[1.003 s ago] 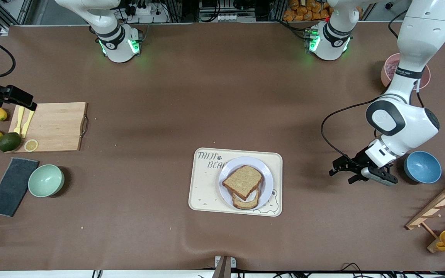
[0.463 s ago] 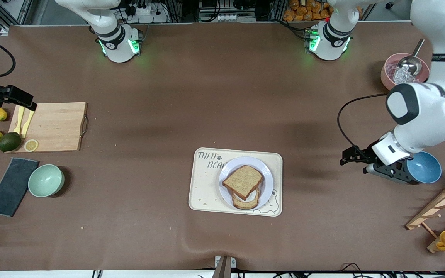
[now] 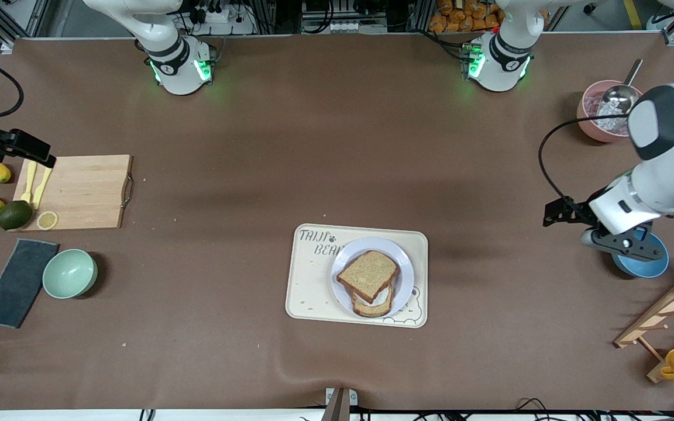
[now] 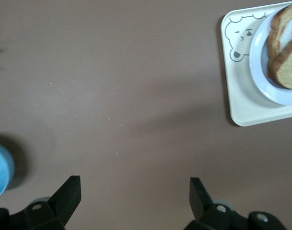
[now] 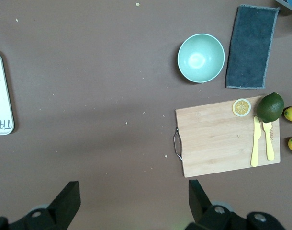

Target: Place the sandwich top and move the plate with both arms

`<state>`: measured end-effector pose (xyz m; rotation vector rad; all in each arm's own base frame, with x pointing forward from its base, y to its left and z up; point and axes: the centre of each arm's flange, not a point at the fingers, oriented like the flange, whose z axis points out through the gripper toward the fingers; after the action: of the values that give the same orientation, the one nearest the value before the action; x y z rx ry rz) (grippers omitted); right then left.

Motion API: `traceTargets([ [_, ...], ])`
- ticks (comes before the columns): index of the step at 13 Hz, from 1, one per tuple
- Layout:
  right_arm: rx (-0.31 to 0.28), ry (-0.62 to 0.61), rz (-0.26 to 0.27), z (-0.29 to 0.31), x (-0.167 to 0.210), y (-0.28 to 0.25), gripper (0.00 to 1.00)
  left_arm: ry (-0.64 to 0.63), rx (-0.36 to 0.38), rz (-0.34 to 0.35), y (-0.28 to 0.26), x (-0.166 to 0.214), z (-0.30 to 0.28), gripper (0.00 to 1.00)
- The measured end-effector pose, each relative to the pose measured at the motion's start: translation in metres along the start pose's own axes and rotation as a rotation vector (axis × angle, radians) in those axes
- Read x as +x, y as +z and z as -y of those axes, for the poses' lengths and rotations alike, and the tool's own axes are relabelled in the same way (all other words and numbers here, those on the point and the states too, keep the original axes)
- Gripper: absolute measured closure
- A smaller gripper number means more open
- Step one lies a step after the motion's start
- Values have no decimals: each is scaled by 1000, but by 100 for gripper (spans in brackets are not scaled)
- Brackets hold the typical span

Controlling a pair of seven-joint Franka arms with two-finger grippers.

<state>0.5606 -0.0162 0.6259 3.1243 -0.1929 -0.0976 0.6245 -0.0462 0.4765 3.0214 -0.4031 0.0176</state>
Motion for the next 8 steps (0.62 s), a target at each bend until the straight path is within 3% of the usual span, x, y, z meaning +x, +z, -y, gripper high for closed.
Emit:
traceTargets([
  [8, 0, 1, 0, 0, 0, 0, 0, -121, 37, -7, -131, -51, -35, 0],
])
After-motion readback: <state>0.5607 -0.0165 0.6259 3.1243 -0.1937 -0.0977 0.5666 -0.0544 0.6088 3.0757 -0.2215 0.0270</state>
